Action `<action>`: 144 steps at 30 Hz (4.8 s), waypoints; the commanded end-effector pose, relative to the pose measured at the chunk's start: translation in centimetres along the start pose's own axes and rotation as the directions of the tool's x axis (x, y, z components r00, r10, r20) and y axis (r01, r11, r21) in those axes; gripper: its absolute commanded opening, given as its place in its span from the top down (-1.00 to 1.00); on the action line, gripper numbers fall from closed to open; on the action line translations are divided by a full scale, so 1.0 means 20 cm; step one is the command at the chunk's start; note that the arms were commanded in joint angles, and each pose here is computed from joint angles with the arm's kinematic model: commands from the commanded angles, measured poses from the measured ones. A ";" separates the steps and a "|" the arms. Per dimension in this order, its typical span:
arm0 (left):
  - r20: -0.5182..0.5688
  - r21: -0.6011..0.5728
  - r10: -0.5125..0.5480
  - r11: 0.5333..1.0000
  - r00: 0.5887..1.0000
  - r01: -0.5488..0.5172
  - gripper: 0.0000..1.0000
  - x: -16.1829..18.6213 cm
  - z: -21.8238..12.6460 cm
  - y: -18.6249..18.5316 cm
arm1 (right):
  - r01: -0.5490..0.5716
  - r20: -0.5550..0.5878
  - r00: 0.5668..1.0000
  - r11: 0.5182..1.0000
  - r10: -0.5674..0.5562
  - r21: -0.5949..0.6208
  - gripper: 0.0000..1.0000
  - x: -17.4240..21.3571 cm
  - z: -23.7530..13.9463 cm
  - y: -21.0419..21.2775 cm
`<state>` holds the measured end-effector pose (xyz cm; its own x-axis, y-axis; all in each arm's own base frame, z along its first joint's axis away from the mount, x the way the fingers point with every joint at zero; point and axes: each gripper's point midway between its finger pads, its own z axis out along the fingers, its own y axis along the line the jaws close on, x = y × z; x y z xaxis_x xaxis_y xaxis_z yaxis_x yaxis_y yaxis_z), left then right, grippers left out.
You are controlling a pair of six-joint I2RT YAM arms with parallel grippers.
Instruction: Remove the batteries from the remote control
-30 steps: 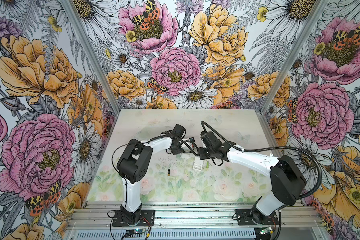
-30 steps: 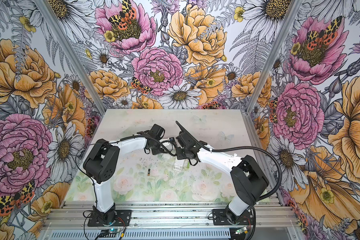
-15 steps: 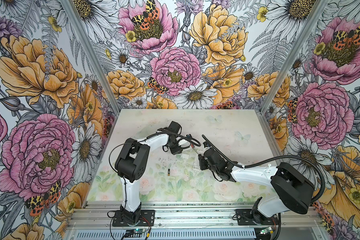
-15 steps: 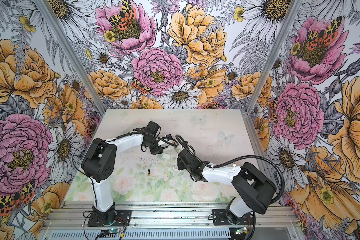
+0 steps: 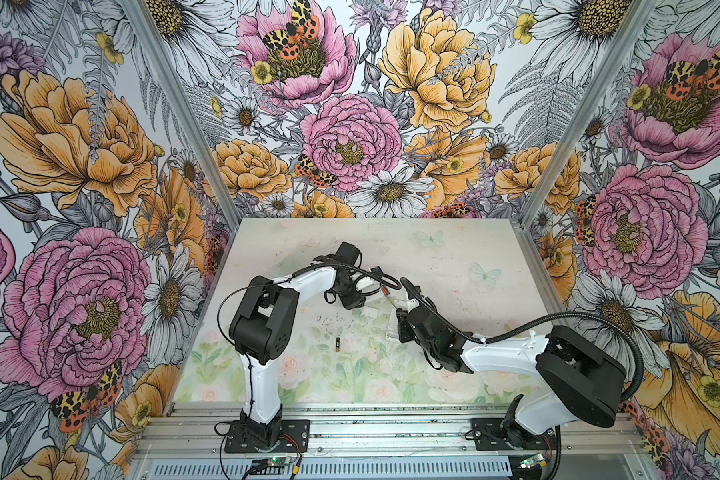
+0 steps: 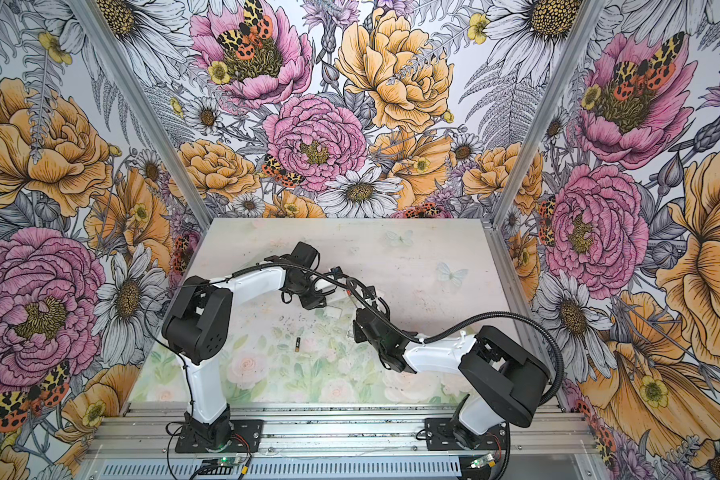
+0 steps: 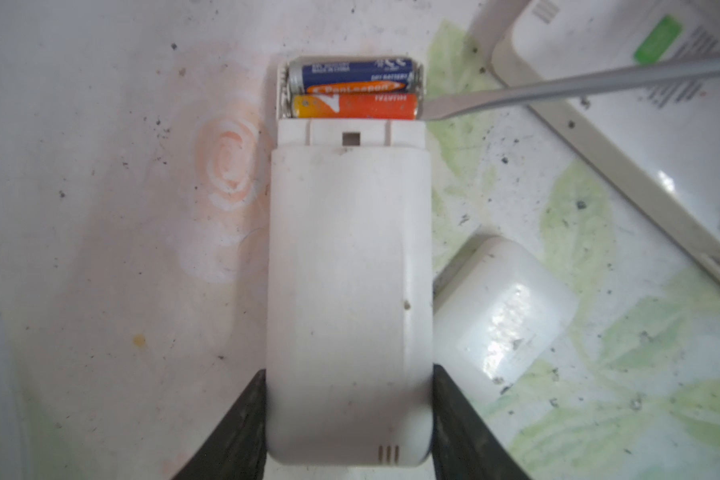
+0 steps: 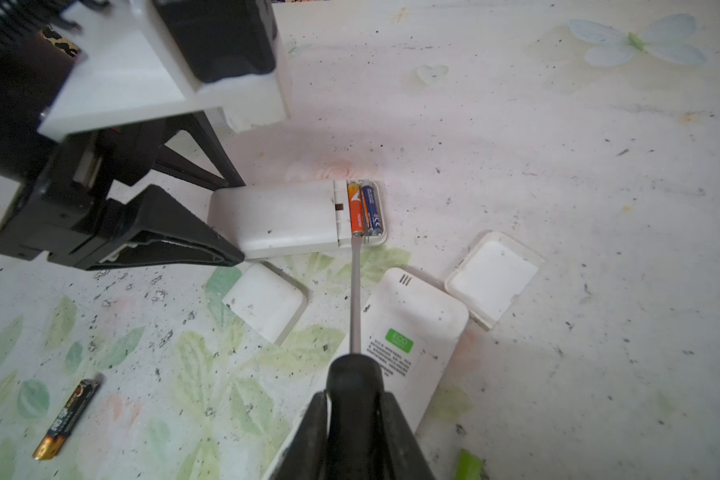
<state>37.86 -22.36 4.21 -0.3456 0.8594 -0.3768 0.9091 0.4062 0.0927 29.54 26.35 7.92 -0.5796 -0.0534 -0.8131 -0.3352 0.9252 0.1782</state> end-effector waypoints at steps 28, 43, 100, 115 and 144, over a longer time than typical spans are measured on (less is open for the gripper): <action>-0.039 -0.148 0.095 0.984 0.995 -0.100 0.85 0.02 0.00 0.07 | -0.023 -0.110 0.994 0.994 0.011 -0.110 1.00 -0.26 -0.17 -0.04; -0.056 -0.235 0.229 0.943 0.972 -0.236 0.86 0.04 -0.02 0.02 | -0.054 -0.396 0.917 0.974 -0.039 -0.219 1.00 -0.28 -0.09 0.03; 0.057 -0.068 0.228 0.972 0.972 -0.224 0.92 -0.06 -0.04 -0.15 | 0.027 -0.066 0.997 0.996 -0.033 -0.090 1.00 -0.32 -0.01 0.05; 0.024 -0.046 0.147 0.988 0.989 -0.146 0.93 -0.05 -0.02 -0.10 | -0.016 0.179 0.984 0.999 0.025 -0.050 1.00 -0.40 -0.13 0.05; -0.056 -0.148 -0.044 0.988 0.998 0.035 0.79 0.17 -0.04 0.04 | -0.207 -0.006 0.978 0.976 0.208 0.064 1.00 -0.40 -0.29 -0.28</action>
<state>37.15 -19.93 3.39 -0.3236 0.8877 -0.3275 0.8860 0.4057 0.2244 31.69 19.02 15.25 -0.6176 0.0932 -0.7810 -0.1629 0.9563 0.2429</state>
